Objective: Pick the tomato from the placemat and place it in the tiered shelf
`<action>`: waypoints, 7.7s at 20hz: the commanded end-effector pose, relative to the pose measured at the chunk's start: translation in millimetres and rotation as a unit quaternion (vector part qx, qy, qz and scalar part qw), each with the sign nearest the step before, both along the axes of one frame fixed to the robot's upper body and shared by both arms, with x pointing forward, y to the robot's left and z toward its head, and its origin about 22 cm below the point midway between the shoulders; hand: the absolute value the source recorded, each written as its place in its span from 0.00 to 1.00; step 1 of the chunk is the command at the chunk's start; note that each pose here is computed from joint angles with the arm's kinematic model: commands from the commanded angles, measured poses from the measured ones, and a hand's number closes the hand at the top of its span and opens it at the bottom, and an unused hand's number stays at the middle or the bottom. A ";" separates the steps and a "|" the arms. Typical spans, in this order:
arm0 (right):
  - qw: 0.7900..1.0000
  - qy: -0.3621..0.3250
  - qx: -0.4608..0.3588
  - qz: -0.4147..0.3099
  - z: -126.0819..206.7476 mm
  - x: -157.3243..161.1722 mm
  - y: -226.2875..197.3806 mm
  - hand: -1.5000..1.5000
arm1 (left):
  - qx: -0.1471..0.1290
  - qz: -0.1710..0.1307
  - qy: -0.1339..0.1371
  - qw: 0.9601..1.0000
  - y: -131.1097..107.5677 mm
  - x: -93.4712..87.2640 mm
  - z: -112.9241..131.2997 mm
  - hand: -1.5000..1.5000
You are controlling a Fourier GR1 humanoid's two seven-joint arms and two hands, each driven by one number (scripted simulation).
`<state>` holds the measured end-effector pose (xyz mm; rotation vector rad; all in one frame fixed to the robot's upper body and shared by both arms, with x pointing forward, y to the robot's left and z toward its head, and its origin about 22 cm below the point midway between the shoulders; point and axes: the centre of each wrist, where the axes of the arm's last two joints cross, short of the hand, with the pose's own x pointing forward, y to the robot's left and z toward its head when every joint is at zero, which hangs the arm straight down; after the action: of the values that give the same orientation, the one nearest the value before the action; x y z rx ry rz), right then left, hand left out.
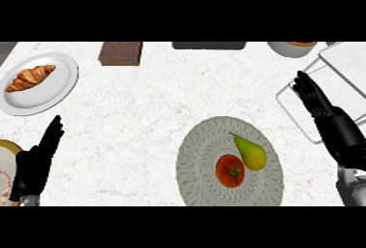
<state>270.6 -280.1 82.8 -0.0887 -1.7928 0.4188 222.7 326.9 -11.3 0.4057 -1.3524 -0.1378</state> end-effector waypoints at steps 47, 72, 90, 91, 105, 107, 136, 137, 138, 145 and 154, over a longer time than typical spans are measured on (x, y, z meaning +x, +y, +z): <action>0.881 0.136 -0.444 -0.090 31.0 -90.1 145.6 0.00 | -0.063 -0.134 0.041 0.988 -59.6 17.4 -13.5 0.50; 0.840 0.158 -0.499 -0.145 -17.4 -78.2 160.8 0.00 | -0.058 -0.128 0.041 0.989 -76.2 21.6 -20.6 0.50; 0.835 0.126 -0.527 -0.095 -54.8 -64.5 164.0 1.00 | -0.061 -0.123 0.041 0.990 -58.1 15.5 -35.4 0.50; 0.849 0.121 -0.508 -0.084 -61.0 -65.1 164.6 1.00 | -0.070 -0.139 0.042 0.987 -59.1 24.9 -31.0 0.50; 0.854 0.055 -0.484 -0.180 -33.4 -69.0 158.7 1.00 | -0.062 -0.132 0.041 0.989 -52.7 22.2 -6.6 0.50; 0.852 0.046 -0.502 -0.144 -27.1 -64.9 53.7 1.00 | -0.062 -0.122 0.040 0.990 -44.4 18.5 -12.9 0.50; 0.906 -0.054 -0.340 -0.245 242.2 -37.9 -283.0 1.00 | -0.067 -0.164 0.041 0.983 -74.2 24.4 -11.6 0.50; 0.906 -0.056 -0.336 -0.251 239.2 -30.6 -281.6 1.00 | -0.061 -0.158 0.041 0.985 -67.1 16.4 -34.6 0.50; 0.905 -0.057 -0.337 -0.252 225.2 -14.7 -274.1 1.00 | -0.059 -0.170 0.041 0.983 -81.9 19.6 -10.3 0.50; 0.908 -0.062 -0.350 -0.222 225.8 26.9 -259.1 1.00 | -0.062 -0.168 0.038 0.983 -79.3 26.3 -21.4 0.50; 0.905 -0.032 -0.388 -0.172 197.1 85.1 -214.9 1.00 | -0.052 -0.161 0.030 0.985 -69.2 36.6 -7.5 0.50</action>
<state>323.4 -519.9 309.9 -1.0754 -1.5319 0.7846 254.9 252.9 -23.3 0.0809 -1.3660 -0.3405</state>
